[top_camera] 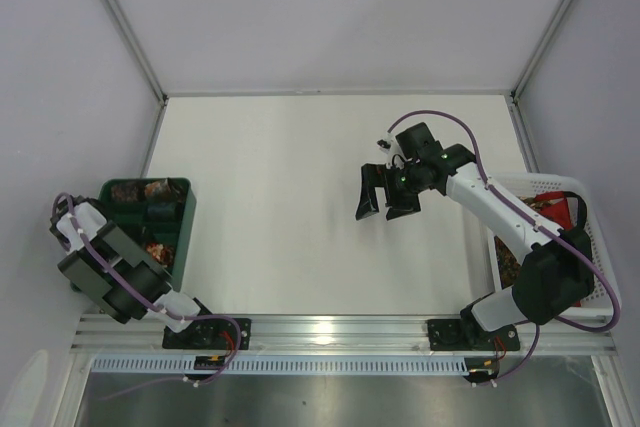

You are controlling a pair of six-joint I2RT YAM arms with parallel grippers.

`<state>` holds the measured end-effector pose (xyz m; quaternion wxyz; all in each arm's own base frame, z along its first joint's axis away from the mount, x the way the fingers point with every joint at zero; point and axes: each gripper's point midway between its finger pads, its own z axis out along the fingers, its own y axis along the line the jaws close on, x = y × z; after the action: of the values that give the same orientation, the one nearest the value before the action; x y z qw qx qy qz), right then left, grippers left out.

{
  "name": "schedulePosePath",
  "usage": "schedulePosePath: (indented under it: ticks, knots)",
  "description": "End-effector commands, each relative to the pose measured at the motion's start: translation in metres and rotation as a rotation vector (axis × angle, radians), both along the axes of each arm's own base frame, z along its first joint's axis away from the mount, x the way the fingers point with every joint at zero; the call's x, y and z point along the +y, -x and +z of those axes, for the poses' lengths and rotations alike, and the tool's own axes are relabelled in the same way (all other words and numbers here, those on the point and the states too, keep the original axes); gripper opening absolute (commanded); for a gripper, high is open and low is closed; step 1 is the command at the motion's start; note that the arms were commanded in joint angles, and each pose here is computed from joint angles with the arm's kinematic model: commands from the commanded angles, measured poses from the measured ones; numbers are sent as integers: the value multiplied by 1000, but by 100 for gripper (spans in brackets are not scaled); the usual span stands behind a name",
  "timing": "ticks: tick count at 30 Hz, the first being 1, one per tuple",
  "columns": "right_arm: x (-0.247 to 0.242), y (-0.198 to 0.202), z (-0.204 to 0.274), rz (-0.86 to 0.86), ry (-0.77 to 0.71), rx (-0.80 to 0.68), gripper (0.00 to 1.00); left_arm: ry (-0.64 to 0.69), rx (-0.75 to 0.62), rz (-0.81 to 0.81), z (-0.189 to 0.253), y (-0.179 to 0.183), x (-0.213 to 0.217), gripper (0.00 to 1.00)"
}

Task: Roll the ties
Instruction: Place the rolled tie into the container

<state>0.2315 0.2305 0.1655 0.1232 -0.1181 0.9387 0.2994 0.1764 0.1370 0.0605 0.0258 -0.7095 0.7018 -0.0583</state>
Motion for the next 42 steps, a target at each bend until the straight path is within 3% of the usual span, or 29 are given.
schedulePosePath:
  ticks: [1,11,22,26,27,28,33,42]
  knots:
    - [4,-4,21,10,-41,-61,100,-8,-58,22,17,-10,4,0]
    - [2,-1,22,10,-38,-64,100,-42,97,44,-15,18,14,1]
    - [2,-3,23,8,-44,-68,100,-51,102,51,-4,16,21,46]
    - [3,-3,23,9,-46,-64,100,-49,95,48,4,16,20,54]
    - [3,-3,23,7,-46,-63,100,-52,101,50,6,18,19,65]
    - [3,-4,23,7,-46,-63,100,-52,110,53,7,20,18,69]
    - [4,-4,23,11,-46,-66,100,-59,159,41,5,30,18,76]
    - [4,-5,23,10,-46,-66,100,-68,190,40,16,36,19,78]
